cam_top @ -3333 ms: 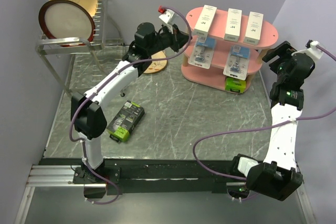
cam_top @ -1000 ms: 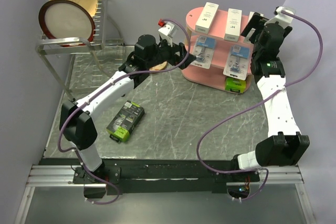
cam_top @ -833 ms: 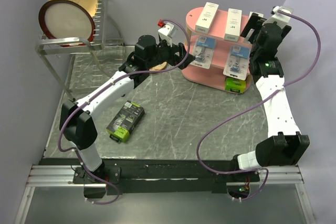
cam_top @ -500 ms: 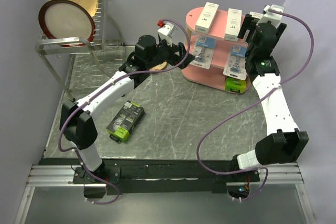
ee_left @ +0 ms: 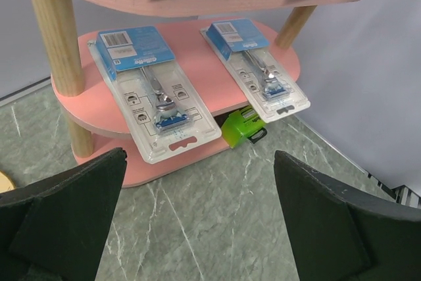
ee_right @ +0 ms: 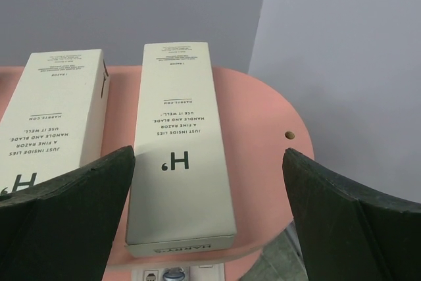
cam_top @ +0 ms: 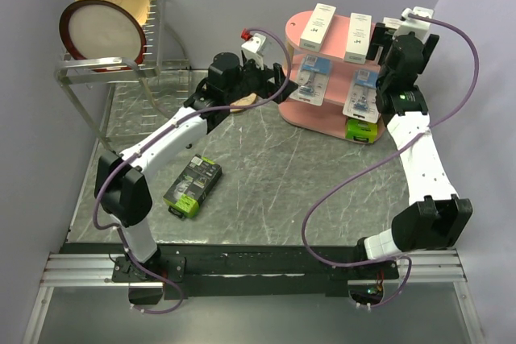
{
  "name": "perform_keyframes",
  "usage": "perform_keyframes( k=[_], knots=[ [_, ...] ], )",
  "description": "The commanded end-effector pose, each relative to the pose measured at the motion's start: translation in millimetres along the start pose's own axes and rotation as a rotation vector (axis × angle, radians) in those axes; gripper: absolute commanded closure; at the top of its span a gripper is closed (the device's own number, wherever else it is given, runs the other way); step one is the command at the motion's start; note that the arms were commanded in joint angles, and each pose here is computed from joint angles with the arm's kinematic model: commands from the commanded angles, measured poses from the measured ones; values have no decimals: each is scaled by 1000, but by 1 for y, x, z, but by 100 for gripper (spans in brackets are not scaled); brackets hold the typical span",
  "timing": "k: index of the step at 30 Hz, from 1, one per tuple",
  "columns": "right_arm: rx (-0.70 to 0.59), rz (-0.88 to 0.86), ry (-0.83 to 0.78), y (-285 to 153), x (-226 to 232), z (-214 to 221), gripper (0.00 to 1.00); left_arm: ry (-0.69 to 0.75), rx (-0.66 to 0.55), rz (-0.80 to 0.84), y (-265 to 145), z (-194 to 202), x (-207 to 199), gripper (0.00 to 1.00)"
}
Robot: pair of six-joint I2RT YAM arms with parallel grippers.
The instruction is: Place and organize the shaving razors onto the shelf
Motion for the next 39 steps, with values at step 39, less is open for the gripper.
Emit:
perform_keyframes(
  k=[39],
  knots=[
    [-25, -154, 228, -33, -35, -68, 0, 93, -136, -252, -8, -67, 36, 0]
  ],
)
Point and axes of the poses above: each gripper's point midway between its finger pads, its own y axis out along the fingers, its own x axis along the line the jaws close on, z = x × y, the point moved 5 cm from there along -y, back along the fingers, and after that the axes turned 12 degrees about y, right-handed, at the moved point
